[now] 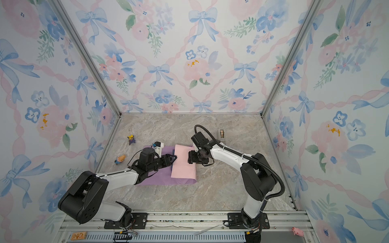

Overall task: Wrap a gift box in wrapping paper
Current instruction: First fold the wrapping paper around the gift box.

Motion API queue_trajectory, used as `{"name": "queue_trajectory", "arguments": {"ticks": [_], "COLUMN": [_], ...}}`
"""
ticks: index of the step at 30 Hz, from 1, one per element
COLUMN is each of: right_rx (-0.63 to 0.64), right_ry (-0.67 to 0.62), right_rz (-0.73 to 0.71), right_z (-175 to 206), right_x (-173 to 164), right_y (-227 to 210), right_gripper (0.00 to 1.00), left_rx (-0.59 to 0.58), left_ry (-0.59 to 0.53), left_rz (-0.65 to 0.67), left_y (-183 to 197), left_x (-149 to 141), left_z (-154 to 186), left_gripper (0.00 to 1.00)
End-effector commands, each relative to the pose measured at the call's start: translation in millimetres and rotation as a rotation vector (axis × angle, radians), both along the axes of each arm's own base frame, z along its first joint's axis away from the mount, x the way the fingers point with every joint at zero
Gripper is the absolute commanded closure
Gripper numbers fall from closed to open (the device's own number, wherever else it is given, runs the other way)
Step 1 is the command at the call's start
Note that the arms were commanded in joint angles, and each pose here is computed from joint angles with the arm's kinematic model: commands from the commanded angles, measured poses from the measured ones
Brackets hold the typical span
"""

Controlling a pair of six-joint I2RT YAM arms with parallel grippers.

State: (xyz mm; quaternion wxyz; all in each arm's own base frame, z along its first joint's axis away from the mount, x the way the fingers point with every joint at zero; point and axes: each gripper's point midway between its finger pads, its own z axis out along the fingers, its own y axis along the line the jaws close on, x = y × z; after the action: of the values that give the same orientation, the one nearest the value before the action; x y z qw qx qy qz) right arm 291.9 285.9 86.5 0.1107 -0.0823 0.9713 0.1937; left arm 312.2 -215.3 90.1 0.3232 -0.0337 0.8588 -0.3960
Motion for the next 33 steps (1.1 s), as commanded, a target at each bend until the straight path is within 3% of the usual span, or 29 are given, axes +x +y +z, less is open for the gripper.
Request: {"name": "queue_trajectory", "arguments": {"ticks": [1, 5, 14, 18, 22, 27, 33], "right_rx": [-0.071, -0.097, -0.095, -0.121, 0.012, 0.181, 0.142], "right_ry": [-0.007, -0.022, -0.088, -0.114, -0.103, 0.001, 0.059], "right_rz": [0.037, 0.068, 0.133, 0.154, 0.089, -0.09, -0.11], "right_z": [-3.7, -5.1, 3.4, 13.0, 33.4, 27.2, -1.1], "right_x": [-5.6, -9.5, -7.3, -8.5, -6.3, -0.2, 0.4], "right_y": [-0.4, 2.6, 10.3, 0.0, -14.0, -37.9, -35.8], "right_gripper": [0.33, 0.33, 0.32, 0.3, 0.26, 0.24, 0.25], "left_rx": [-0.017, -0.01, 0.085, 0.102, 0.111, 0.097, 0.056], "left_ry": [-0.022, -0.023, 0.05, 0.075, 0.068, 0.064, 0.046], "left_rz": [-0.035, -0.041, -0.029, -0.021, -0.022, -0.001, 0.026], "left_y": [-8.1, -11.0, -7.7, -9.4, -17.5, -23.2, -24.7], "left_x": [-1.8, -0.4, -11.2, -14.3, -17.0, -20.9, -27.7], "left_z": [13.6, 12.4, -29.5, -38.3, -37.7, -32.6, -20.6], "left_gripper": [0.43, 0.42, 0.47, 0.62, 0.67, 0.67, 0.63]}}
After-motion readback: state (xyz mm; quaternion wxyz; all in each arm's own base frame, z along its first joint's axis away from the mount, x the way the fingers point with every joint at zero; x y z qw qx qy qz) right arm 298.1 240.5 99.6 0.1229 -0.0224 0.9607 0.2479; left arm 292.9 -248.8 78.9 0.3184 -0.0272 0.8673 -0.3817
